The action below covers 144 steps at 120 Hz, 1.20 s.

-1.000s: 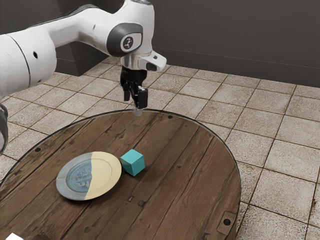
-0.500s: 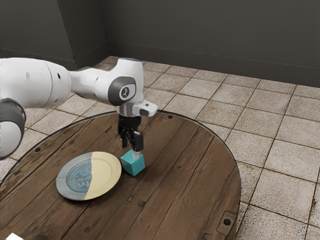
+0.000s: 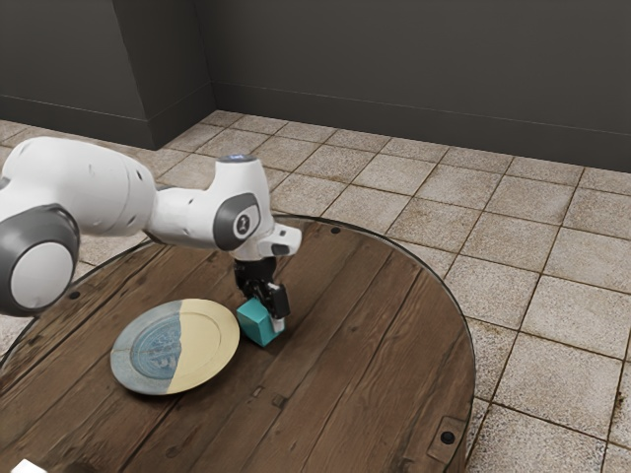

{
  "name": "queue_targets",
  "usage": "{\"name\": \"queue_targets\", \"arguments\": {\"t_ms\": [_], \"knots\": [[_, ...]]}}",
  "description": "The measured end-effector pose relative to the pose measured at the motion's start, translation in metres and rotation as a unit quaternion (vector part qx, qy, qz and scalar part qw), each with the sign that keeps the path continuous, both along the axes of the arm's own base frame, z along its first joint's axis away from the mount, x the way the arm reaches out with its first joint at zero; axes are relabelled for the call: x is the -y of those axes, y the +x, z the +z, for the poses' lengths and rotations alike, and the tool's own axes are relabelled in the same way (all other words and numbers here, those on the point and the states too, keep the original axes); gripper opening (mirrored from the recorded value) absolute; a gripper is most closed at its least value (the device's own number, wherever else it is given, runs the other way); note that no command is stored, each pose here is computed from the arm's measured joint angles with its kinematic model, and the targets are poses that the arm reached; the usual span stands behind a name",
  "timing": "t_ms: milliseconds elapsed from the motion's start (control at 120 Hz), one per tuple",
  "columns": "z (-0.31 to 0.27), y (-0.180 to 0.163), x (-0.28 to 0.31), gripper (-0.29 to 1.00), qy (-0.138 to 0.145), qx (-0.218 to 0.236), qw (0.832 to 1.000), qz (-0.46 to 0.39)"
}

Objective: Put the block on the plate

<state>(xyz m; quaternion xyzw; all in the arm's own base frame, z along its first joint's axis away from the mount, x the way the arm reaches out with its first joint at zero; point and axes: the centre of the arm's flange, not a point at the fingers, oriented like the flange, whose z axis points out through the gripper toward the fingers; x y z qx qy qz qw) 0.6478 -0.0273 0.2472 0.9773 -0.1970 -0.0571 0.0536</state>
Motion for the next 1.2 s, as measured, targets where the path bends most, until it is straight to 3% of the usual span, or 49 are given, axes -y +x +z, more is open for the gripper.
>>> {"name": "queue_targets", "arguments": {"t_ms": [167, 392, 558, 867, 1200], "knots": [[0.008, -0.002, 0.003, 0.69, 0.001, 0.009, 1.0, -0.009], [0.006, -0.003, 0.002, 0.5, 0.003, 0.005, 1.0, -0.015], [0.007, -0.004, 0.002, 0.49, 0.003, 0.004, 1.0, -0.017], [0.094, -0.023, -0.003, 0.43, -0.002, 0.046, 0.999, -0.02], [0.077, -0.092, -0.084, 0.43, 0.022, -0.036, 0.998, 0.044]]}}
